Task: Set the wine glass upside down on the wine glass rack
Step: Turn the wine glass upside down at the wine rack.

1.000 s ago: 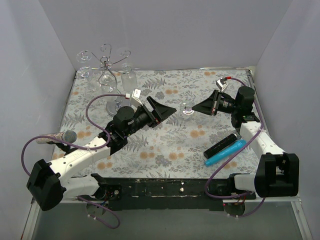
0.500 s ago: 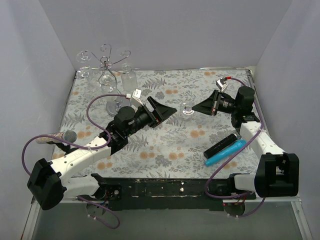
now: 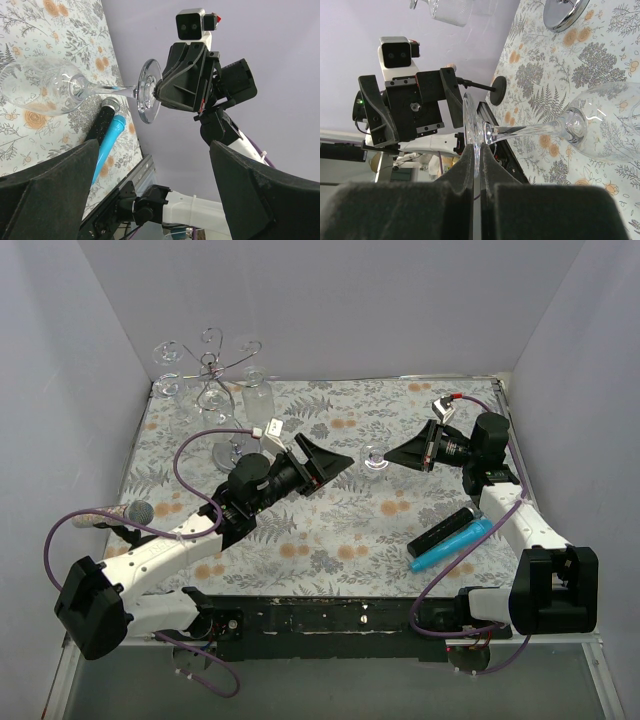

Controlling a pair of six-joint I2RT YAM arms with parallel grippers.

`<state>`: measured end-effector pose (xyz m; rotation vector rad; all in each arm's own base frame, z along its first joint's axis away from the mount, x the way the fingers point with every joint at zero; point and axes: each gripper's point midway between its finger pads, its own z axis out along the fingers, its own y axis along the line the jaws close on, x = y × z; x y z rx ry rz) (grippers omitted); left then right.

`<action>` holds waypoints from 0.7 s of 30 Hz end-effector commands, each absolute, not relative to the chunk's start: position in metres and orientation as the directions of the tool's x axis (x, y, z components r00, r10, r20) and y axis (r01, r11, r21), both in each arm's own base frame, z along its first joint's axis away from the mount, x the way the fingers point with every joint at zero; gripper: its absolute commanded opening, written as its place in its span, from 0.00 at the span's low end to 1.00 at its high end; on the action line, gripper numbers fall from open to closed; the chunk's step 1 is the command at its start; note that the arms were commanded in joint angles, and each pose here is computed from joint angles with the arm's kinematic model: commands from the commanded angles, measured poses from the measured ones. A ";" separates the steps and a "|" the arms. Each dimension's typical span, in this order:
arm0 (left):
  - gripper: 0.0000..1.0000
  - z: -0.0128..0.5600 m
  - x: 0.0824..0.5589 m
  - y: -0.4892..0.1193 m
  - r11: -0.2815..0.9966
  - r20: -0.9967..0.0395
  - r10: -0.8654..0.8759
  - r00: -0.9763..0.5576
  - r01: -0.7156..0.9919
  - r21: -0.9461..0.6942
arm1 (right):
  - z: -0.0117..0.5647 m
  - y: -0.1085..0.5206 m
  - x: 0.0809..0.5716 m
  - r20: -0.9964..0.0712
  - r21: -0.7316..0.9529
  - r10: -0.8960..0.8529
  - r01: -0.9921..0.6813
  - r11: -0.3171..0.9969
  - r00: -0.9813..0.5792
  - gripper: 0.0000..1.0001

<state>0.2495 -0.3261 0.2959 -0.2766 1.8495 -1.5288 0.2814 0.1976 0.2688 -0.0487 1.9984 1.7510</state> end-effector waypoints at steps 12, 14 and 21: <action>0.93 0.287 0.253 -0.336 0.272 -0.379 -0.560 -0.737 0.268 -0.924 | 0.291 0.197 0.275 -0.470 0.883 0.260 -0.445 0.153 -0.844 0.01; 0.93 0.287 0.253 -0.336 0.270 -0.379 -0.559 -0.737 0.270 -0.924 | 0.291 0.196 0.276 -0.475 0.880 0.262 -0.450 0.154 -0.840 0.01; 0.93 0.282 0.249 -0.340 0.254 -0.364 -0.536 -0.762 0.265 -0.930 | 0.292 0.197 0.276 -0.472 0.881 0.260 -0.448 0.150 -0.842 0.01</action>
